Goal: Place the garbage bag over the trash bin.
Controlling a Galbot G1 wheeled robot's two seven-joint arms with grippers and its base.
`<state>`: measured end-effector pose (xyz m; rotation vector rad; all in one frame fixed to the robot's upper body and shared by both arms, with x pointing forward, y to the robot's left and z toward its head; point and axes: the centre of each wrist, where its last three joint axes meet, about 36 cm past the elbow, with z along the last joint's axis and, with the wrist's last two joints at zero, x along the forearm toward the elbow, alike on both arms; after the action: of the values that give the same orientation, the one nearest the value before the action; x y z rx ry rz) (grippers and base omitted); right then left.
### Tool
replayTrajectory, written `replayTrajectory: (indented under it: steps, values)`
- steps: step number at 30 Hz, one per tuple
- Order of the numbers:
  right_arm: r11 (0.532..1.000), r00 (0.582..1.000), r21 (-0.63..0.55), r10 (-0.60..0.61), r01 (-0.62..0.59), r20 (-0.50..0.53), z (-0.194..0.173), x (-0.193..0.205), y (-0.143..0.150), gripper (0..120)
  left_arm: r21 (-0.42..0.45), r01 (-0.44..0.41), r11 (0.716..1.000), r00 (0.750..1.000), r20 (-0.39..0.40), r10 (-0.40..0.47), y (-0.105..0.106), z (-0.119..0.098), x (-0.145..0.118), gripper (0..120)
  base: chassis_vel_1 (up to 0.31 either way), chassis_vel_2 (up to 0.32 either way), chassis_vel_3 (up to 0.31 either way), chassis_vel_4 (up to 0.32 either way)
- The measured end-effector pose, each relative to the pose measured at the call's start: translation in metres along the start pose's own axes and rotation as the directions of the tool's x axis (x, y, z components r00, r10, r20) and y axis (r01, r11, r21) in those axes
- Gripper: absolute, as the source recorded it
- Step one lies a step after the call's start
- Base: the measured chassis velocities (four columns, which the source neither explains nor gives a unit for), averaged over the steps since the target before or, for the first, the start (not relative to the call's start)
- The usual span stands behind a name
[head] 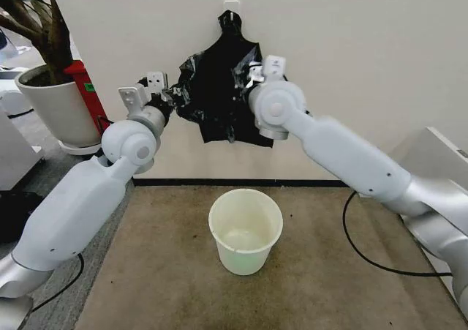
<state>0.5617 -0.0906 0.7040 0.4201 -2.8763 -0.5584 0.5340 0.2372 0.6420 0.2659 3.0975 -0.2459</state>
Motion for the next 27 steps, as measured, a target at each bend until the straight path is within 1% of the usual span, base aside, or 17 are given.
replayTrajectory:
  steps: [1, 4, 6, 7, 10, 13, 14, 18, 21, 24, 27]
  values:
    - [0.999, 0.999, -0.028, -0.036, 0.037, 0.033, 0.001, 0.002, -0.007, 0, 0.009, 0.002, 1.000, 1.000, 0.001, -0.002, 0.001, 0.000, 0.000, 0, 0.000, 0.000, 0.000, 0.000]
    - [0.991, 0.992, -0.085, -0.092, 0.099, 0.087, 0.007, 0.007, -0.020, 0, 0.030, 0.002, 1.000, 1.000, 0.007, -0.002, 0.001, -0.001, 0.001, 0, 0.000, 0.000, 0.000, 0.000]
    - [0.979, 0.982, -0.131, -0.141, 0.157, 0.125, 0.018, 0.016, -0.030, 0, 0.049, -0.001, 0.999, 1.000, 0.016, 0.000, 0.002, -0.002, 0.002, 0, 0.000, 0.000, 0.000, 0.000]
    - [0.979, 0.982, -0.131, -0.141, 0.157, 0.125, 0.018, 0.016, -0.030, 0, 0.049, -0.001, 0.999, 1.000, 0.016, 0.000, 0.002, -0.002, 0.002, 0, 0.000, 0.000, 0.000, 0.000]
    - [0.965, 0.971, -0.165, -0.178, 0.204, 0.162, 0.034, 0.030, -0.041, 0, 0.070, -0.007, 0.998, 1.000, 0.027, 0.005, 0.002, -0.004, 0.005, 0, 0.000, 0.000, 0.000, 0.000]
    - [0.946, 0.958, -0.212, -0.202, 0.245, 0.205, 0.049, 0.044, -0.058, 0, 0.095, -0.017, 0.995, 0.999, 0.040, 0.013, 0.001, -0.006, 0.009, 0, 0.000, 0.000, 0.000, 0.000]
    - [0.946, 0.958, -0.212, -0.202, 0.245, 0.205, 0.049, 0.044, -0.058, 0, 0.095, -0.017, 0.995, 0.999, 0.040, 0.013, 0.001, -0.006, 0.009, 0, 0.000, 0.000, 0.000, 0.000]
    - [0.923, 0.944, -0.264, -0.213, 0.279, 0.252, 0.060, 0.058, -0.075, 0, 0.112, -0.037, 0.993, 0.998, 0.049, 0.032, 0.000, -0.009, 0.017, 0, 0.000, 0.000, 0.000, 0.000]
    - [0.916, 0.941, -0.280, -0.216, 0.288, 0.261, 0.063, 0.063, -0.079, 0, 0.116, -0.042, 0.992, 0.998, 0.049, 0.037, -0.001, -0.009, 0.020, 0, 0.000, 0.000, 0.000, 0.000]
    - [0.903, 0.942, -0.315, -0.215, 0.293, 0.257, 0.079, 0.076, -0.090, 0, 0.120, -0.044, 0.992, 0.999, 0.027, 0.041, 0.000, -0.003, 0.031, 0, 0.000, 0.000, 0.000, 0.000]
    - [0.894, 0.953, -0.358, -0.194, 0.269, 0.231, 0.099, 0.087, -0.097, 0, 0.112, -0.033, 0.993, 0.999, -0.019, 0.036, 0.005, 0.013, 0.045, 0, 0.000, 0.000, 0.000, 0.000]
